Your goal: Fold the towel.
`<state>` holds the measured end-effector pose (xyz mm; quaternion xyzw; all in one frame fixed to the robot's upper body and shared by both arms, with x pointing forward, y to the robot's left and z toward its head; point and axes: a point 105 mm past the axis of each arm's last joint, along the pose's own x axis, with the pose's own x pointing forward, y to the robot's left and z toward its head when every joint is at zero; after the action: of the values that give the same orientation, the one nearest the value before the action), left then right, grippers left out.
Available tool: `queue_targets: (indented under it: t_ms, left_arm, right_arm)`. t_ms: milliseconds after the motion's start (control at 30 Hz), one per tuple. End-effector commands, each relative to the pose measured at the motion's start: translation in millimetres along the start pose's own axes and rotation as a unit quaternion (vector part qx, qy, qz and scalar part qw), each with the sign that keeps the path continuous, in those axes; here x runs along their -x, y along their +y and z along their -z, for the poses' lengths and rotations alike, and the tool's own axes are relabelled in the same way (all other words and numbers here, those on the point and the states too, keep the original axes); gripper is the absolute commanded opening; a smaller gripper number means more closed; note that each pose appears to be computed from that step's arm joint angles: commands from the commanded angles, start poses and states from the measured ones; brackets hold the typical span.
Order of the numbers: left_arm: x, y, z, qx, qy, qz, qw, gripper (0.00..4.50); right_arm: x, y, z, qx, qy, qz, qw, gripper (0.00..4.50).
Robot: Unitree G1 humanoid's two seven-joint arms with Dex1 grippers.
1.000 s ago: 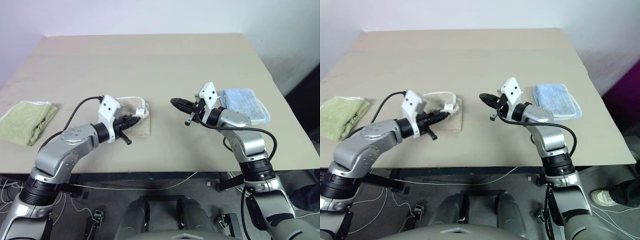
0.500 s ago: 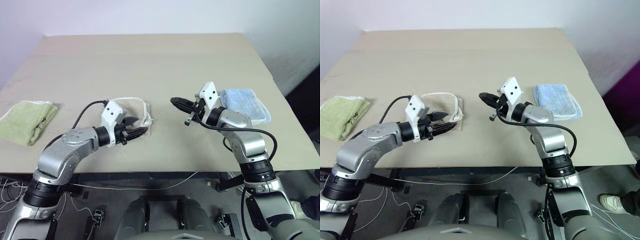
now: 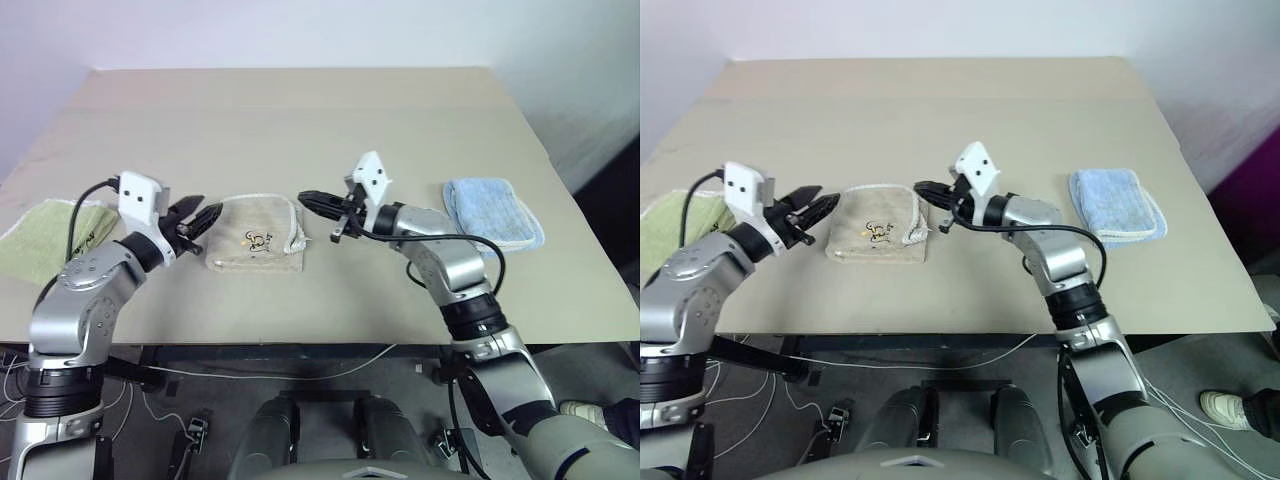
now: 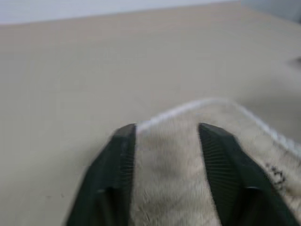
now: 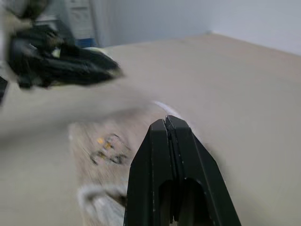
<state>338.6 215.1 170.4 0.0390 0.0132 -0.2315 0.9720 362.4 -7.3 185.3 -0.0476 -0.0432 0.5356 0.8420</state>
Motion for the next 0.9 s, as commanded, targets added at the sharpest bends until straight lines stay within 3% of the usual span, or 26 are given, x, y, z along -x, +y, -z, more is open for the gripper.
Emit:
queue_targets:
  t_ms: [33, 100, 300, 467, 533, 700, 767, 900]
  left_arm:
    - [-6.6, -11.5, -3.6, -0.041, -0.011, 0.035, 0.998, 0.73]
    - [-8.7, -17.3, 8.0, -0.057, 0.010, 0.053, 0.997, 0.05]
    - [-5.1, -25.5, 64.5, -0.123, 0.110, 0.080, 0.983, 0.02]
    - [-0.7, -27.3, 79.9, -0.116, 0.120, 0.076, 0.983, 0.02]
    - [-0.8, -27.7, 68.5, -0.082, 0.082, 0.068, 0.991, 0.02]
    - [11.4, -5.3, 5.9, 0.013, -0.077, 0.006, 0.997, 0.02]
    - [20.8, 7.5, -4.7, 0.030, -0.100, -0.021, 0.994, 0.02]
    - [37.5, 22.5, -2.3, -0.009, -0.071, -0.050, 0.996, 0.00]
  right_arm:
    - [-23.8, 3.5, 1.3, -0.026, 0.006, -0.017, 1.000, 0.00]
    - [-32.8, 3.0, 16.1, -0.052, 0.030, -0.011, 0.998, 0.00]
    - [-36.4, 23.6, 79.9, -0.077, 0.131, -0.027, 0.988, 0.00]
    - [-29.0, 30.7, 95.1, -0.072, 0.144, -0.029, 0.986, 0.00]
    - [-26.0, 24.2, 86.8, -0.041, 0.125, -0.014, 0.991, 0.00]
    - [-9.9, 7.8, 40.5, -0.021, 0.046, 0.012, 0.999, 0.00]
    - [-0.5, 5.7, 29.7, -0.034, 0.033, 0.014, 0.999, 0.00]
    - [20.8, 7.6, 26.5, -0.133, 0.036, 0.002, 0.990, 0.89]
